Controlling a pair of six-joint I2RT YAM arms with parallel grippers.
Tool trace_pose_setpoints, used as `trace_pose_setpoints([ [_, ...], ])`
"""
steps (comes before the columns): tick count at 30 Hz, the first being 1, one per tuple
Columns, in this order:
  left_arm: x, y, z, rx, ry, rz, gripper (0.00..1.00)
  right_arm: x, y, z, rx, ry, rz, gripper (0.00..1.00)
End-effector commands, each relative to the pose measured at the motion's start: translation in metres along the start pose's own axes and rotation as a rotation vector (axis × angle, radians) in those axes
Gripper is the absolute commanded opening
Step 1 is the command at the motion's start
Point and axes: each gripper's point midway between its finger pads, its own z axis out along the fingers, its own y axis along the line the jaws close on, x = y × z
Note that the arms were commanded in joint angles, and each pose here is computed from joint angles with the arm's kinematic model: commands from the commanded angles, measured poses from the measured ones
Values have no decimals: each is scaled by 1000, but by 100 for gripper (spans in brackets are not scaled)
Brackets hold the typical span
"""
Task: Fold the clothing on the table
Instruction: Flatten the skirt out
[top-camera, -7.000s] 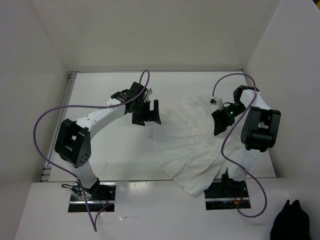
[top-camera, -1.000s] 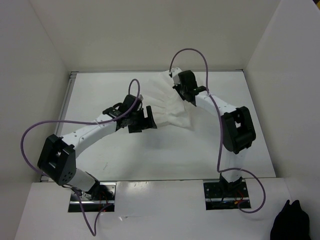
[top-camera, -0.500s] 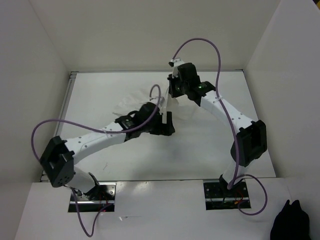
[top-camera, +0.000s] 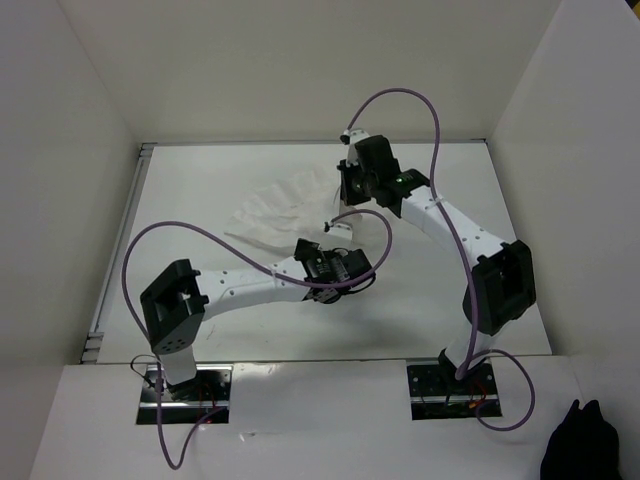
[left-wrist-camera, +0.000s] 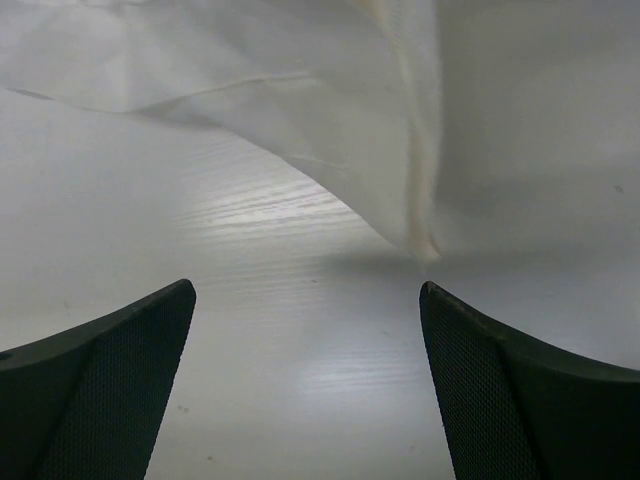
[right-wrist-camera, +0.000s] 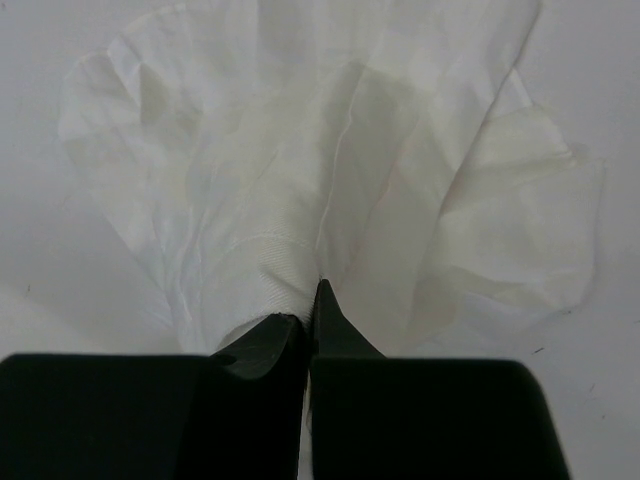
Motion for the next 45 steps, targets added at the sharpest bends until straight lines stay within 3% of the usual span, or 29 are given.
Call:
trace_pose_setpoints([
  [1, -18, 32, -5, -165, -78, -2, 99, -16, 7, -21, -30, -65, 14, 0],
  [7, -33, 5, -3, -71, -100, 26, 99, -18, 9, -24, -41, -73, 4, 0],
  [14, -19, -9, 13, -59, -59, 92, 99, -24, 12, -29, -54, -89, -7, 0],
  [21, -46, -42, -7, 143, -102, 9, 99, -29, 12, -36, -57, -107, -18, 0],
  [26, -50, -47, -7, 151, -112, -1, 99, -25, 12, -35, -55, -98, -17, 0],
  [37, -48, -48, 24, 1, -128, 60, 99, -29, 21, -47, -106, -110, -31, 0],
  [41, -45, -46, 26, -15, -124, 72, 82, -29, 21, -47, -107, -110, -31, 0],
  [42, -44, -42, 26, -33, -121, 84, 62, -31, 21, -50, -108, -119, -41, 0],
  [45, -40, -28, 26, -94, -118, 71, 26, -31, 21, -50, -107, -120, -50, 0],
])
